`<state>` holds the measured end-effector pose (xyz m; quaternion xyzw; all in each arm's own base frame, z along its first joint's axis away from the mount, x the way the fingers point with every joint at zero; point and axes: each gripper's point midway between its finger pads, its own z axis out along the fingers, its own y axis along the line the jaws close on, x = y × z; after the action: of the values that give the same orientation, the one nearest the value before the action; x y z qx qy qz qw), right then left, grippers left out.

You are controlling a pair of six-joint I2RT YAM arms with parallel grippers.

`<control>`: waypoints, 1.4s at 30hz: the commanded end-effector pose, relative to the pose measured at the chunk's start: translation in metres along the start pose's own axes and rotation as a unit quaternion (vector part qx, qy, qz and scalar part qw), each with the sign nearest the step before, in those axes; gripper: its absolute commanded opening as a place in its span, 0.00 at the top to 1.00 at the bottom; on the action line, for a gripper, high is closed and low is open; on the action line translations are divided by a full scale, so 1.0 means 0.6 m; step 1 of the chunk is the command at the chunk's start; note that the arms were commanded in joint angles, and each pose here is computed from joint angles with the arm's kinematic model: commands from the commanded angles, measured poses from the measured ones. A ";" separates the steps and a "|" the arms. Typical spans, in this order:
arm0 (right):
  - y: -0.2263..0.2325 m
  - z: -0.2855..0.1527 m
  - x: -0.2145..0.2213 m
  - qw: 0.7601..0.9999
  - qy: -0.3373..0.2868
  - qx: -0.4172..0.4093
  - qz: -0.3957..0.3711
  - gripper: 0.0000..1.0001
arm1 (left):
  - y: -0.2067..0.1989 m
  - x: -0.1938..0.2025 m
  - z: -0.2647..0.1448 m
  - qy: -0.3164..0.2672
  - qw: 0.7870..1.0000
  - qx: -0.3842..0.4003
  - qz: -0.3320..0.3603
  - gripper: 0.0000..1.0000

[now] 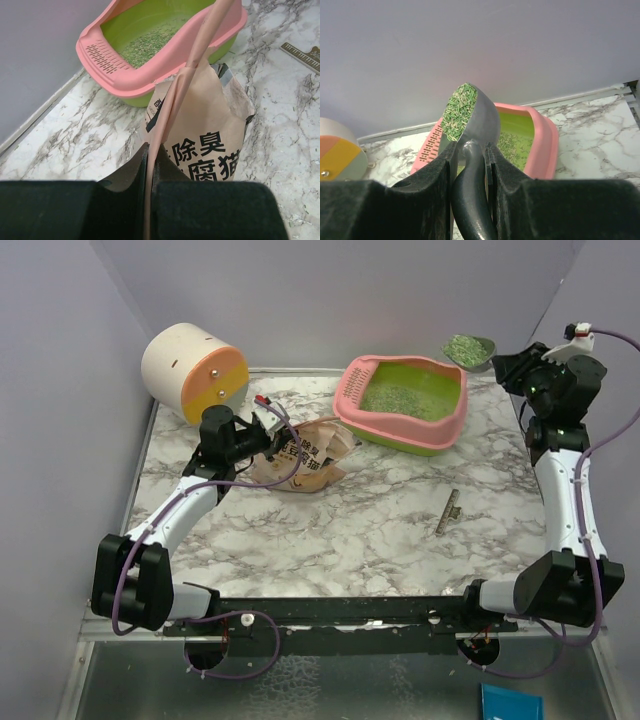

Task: Fill the litter box with clean litter

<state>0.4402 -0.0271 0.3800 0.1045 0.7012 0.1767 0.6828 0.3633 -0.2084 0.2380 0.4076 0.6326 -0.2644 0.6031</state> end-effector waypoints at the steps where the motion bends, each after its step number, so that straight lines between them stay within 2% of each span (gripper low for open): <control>1: 0.022 -0.022 -0.066 0.998 -0.035 0.003 -0.043 0.99 | -0.013 -0.040 0.011 -0.039 0.999 0.025 0.018 1.00; 25: 0.046 0.016 -0.066 0.993 0.035 0.011 -0.110 0.99 | -0.018 -0.040 0.015 -0.039 0.999 0.032 0.014 1.00; 42: 0.048 0.041 -0.078 0.990 0.038 0.029 -0.136 0.99 | -0.022 -0.041 0.015 -0.040 0.999 0.035 0.014 1.00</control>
<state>0.4624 -0.0108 0.4131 0.0221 0.7556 0.0919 0.6481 0.3633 -0.2131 0.2351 0.4074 0.6329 -0.2717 0.5997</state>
